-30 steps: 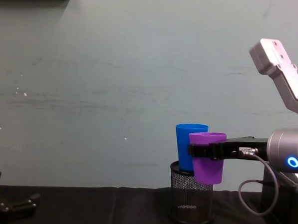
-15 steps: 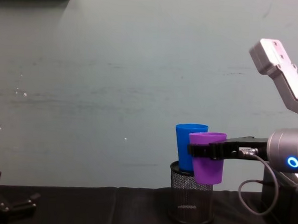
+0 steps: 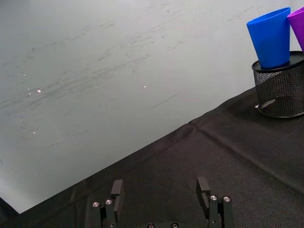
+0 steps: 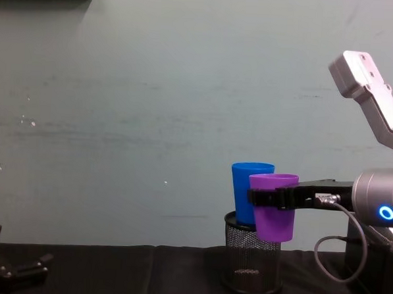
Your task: Pick up one cup with a gripper and tap it against the other cup.
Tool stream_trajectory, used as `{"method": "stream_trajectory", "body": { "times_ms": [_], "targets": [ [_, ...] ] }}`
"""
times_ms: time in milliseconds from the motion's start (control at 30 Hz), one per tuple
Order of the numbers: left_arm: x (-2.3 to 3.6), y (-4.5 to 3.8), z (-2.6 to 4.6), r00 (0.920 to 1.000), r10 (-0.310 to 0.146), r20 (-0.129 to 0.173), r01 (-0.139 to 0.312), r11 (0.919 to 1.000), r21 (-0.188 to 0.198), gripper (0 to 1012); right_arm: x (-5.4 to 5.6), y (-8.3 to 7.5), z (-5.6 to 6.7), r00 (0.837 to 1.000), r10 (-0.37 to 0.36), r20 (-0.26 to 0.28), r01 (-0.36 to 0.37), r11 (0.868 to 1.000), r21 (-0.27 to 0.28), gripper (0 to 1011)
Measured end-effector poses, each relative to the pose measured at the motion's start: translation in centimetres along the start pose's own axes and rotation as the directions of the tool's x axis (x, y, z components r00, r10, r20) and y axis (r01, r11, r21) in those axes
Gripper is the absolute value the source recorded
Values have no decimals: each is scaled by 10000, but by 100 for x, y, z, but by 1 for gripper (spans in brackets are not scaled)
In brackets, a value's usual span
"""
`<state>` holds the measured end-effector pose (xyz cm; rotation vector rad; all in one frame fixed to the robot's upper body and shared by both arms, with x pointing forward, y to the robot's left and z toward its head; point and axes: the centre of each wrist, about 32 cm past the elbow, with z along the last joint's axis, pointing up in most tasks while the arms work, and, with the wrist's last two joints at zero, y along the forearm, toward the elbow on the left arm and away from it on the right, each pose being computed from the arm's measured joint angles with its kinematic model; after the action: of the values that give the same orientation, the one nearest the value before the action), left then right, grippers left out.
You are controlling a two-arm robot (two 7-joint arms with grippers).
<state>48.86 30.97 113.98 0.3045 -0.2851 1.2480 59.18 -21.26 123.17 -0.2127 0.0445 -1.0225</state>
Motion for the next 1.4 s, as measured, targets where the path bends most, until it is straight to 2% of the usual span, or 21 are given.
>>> {"method": "stream_trajectory", "body": {
  "times_ms": [1400],
  "targets": [
    [0,0,0,10000,0,0,0,10000,1,1000,0,0,0,10000,1,-1,-1,10000,0,743]
  ]
}}
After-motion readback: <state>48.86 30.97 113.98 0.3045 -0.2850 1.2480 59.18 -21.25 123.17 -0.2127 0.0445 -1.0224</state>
